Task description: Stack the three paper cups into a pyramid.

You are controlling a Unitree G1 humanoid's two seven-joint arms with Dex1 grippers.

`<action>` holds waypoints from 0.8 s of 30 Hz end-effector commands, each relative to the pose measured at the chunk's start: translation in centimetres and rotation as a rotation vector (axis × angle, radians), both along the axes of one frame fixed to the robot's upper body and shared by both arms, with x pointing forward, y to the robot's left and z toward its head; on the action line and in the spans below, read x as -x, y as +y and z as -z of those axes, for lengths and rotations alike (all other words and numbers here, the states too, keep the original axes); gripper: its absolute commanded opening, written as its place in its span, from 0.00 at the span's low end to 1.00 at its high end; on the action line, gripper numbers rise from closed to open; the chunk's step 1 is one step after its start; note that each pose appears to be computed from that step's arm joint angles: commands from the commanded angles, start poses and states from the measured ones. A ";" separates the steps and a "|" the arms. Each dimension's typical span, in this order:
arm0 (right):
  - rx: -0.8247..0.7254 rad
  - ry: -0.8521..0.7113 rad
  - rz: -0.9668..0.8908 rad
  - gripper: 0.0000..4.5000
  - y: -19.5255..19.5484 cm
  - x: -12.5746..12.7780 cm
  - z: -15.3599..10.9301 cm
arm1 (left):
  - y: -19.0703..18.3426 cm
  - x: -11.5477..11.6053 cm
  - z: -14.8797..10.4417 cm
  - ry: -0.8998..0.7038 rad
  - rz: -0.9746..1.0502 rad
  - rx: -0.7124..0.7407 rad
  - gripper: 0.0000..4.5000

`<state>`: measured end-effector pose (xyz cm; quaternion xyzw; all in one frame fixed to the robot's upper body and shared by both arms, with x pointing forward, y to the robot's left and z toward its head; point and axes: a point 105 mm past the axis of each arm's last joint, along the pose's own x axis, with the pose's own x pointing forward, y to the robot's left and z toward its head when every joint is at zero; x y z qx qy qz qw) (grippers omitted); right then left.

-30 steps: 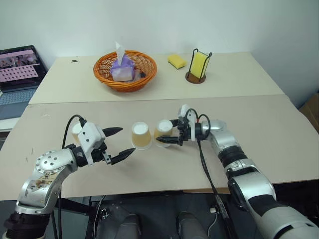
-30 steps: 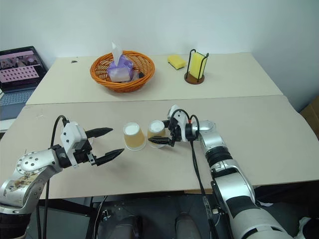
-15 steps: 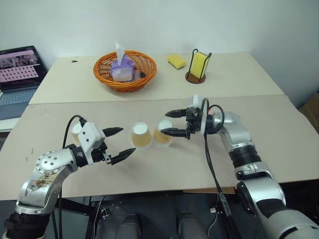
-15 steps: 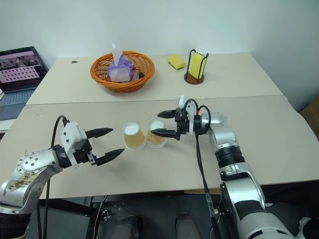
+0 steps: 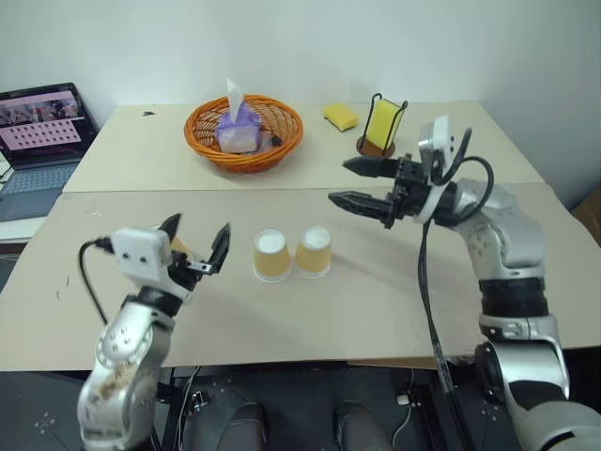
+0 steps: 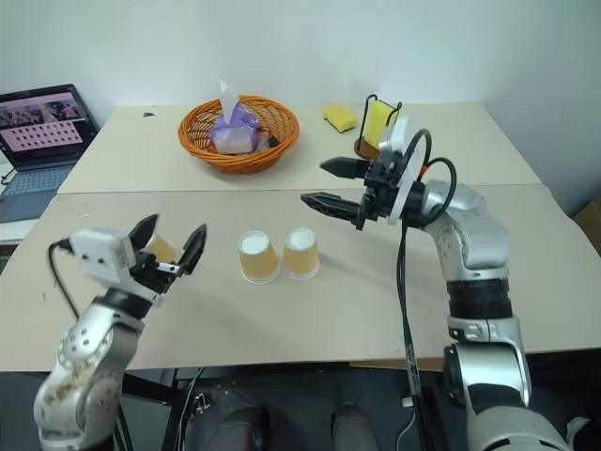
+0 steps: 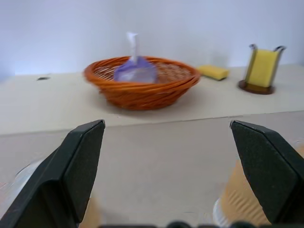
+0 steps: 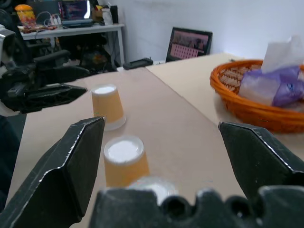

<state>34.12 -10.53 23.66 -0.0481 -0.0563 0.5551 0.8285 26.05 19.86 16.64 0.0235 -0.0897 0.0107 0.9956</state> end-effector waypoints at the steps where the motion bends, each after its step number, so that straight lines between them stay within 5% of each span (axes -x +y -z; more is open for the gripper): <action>1: 0.062 -0.072 0.005 0.99 0.2 1.3 -0.6 | 1.8 0.7 1.0 0.009 -0.158 -0.034 1.00; 12: 0.175 -0.036 -0.062 0.99 -0.5 2.9 2.3 | 4.2 -1.6 1.7 0.000 -0.190 -0.055 1.00; 24: 0.173 -0.038 -0.032 0.99 -1.0 2.6 2.2 | 5.8 -3.0 1.7 -0.012 -0.174 -0.079 1.00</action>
